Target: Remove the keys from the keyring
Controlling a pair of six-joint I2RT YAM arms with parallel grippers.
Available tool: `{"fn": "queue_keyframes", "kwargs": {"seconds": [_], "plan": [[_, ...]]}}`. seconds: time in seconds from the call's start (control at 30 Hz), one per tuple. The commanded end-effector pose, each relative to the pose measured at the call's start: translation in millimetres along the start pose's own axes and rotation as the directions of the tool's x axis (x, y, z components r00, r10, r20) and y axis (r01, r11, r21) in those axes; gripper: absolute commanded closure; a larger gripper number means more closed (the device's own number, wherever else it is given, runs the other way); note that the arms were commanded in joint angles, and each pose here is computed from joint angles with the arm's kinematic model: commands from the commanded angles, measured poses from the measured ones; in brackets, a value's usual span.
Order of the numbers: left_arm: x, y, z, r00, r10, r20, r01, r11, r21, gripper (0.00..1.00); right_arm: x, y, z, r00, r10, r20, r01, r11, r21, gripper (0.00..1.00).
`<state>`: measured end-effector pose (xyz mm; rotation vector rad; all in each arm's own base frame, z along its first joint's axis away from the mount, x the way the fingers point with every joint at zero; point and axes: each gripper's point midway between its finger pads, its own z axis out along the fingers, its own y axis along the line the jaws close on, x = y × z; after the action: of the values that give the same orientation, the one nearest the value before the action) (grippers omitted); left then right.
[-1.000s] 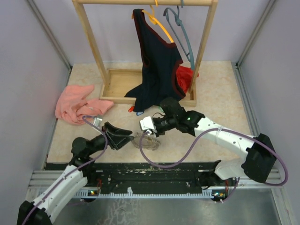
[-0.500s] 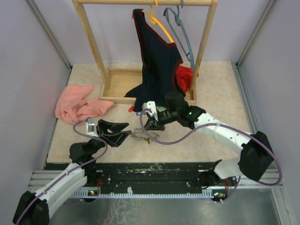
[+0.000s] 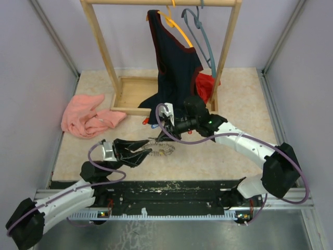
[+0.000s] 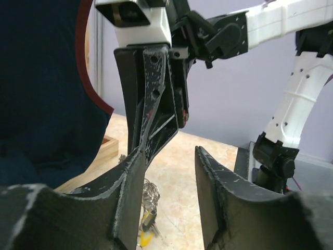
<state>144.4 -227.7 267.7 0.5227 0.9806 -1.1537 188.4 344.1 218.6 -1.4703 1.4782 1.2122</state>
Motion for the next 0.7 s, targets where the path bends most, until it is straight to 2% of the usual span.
{"fn": "queue_keyframes", "kwargs": {"seconds": [0.0, 0.13, 0.27, 0.43, 0.67], "plan": [[40.3, 18.1, -19.8, 0.991, 0.089, -0.095, -0.097, 0.991, -0.087, 0.54, -44.6, -2.9, -4.8, 0.994, -0.047, 0.103, 0.048, 0.999, -0.009, 1.0], [54.0, 25.1, -23.7, 0.986, 0.084, -0.143, -0.102, 0.988, -0.117, 0.58, -47.5, -2.1, -6.6, 0.992, -0.04, 0.116, 0.041, 0.999, -0.007, 1.0], [59.6, 24.7, -22.5, 0.983, 0.068, -0.168, -0.088, 0.99, -0.113, 0.67, -49.3, -2.3, -6.9, 0.991, -0.026, 0.129, 0.027, 1.0, -0.003, 1.0], [68.6, 27.6, -22.8, 0.974, 0.032, -0.223, -0.063, 0.989, -0.135, 0.66, -50.1, -2.1, -7.5, 0.99, -0.017, 0.137, 0.017, 1.0, 0.002, 1.0], [65.3, 28.1, -24.8, 0.968, 0.081, -0.238, -0.113, 0.986, -0.124, 0.64, -51.1, -1.0, -8.1, 0.989, -0.009, 0.145, 0.009, 1.0, 0.001, 1.0]]}}
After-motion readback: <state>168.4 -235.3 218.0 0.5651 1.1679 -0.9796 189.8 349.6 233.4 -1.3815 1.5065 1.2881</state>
